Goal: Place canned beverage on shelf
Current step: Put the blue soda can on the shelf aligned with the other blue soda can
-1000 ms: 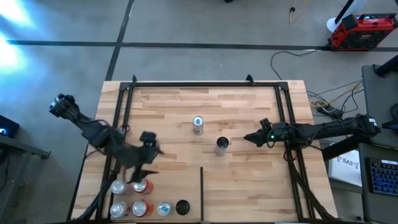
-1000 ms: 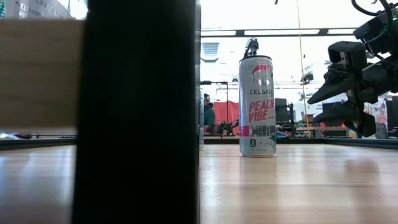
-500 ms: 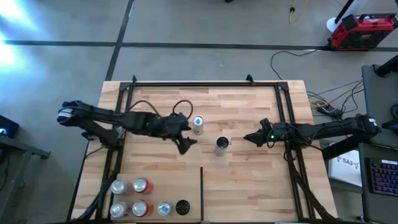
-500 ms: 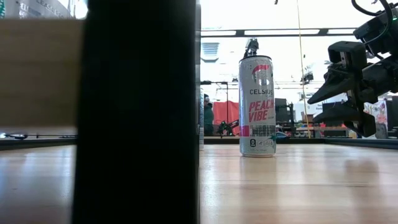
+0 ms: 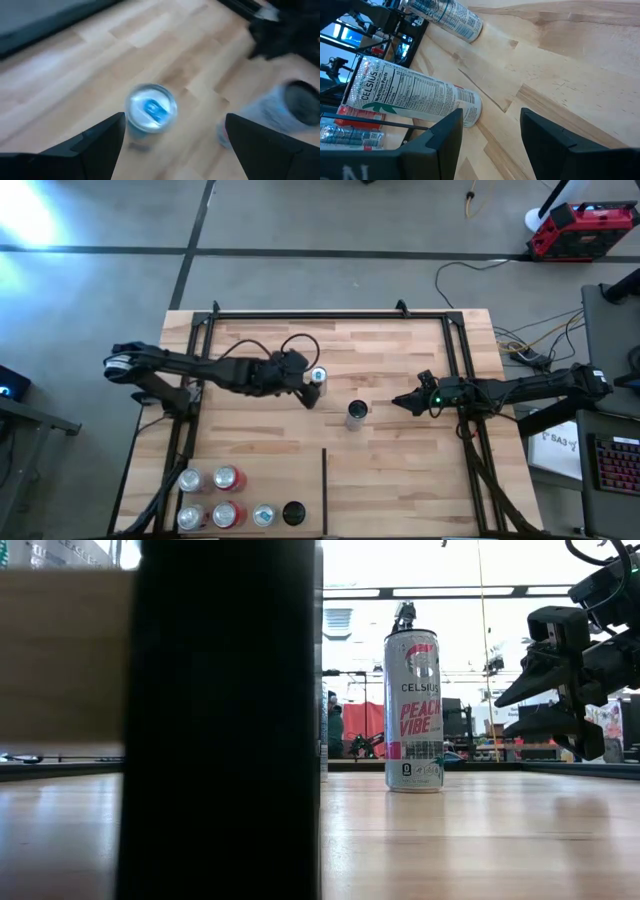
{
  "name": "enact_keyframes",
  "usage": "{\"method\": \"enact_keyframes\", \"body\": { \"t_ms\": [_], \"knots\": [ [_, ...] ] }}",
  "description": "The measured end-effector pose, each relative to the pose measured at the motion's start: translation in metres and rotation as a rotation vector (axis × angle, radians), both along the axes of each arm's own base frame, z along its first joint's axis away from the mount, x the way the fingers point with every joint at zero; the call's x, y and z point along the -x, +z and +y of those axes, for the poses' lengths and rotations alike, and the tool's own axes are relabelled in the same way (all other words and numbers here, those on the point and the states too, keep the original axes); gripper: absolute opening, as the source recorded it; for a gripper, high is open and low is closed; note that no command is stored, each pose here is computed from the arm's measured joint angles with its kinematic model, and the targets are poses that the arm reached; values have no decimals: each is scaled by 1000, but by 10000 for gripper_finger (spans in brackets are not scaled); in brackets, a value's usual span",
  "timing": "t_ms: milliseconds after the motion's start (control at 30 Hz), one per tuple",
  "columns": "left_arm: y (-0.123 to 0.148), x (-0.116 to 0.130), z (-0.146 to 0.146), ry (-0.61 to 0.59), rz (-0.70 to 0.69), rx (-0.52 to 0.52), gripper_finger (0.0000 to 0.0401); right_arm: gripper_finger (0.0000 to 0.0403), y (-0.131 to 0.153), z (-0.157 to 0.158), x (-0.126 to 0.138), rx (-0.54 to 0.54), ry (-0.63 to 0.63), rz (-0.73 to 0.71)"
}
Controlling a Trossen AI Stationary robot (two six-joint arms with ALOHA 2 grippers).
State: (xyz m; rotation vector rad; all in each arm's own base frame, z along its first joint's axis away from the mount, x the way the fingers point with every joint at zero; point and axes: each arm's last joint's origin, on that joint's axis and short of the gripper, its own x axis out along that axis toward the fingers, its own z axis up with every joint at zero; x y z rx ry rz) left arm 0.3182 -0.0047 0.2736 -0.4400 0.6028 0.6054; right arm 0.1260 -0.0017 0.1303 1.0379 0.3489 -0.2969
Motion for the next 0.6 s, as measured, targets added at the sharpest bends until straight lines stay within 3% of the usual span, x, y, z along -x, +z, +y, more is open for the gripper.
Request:
{"method": "enact_keyframes", "body": {
  "t_ms": [233, 400, 600],
  "knots": [
    [-8, -5, 14, 51, 31, -36, 326, 183, 0, 0, 0, 0, 0, 0],
    [-12, -10, 28, -54, 68, -43, 326, 183, 0, 0, 0, 0, -1, 0],
    [-21, -17, 40, -197, 79, 23, 326, 183, 0, 0, 0, 0, 0, 0]
  ]
}}
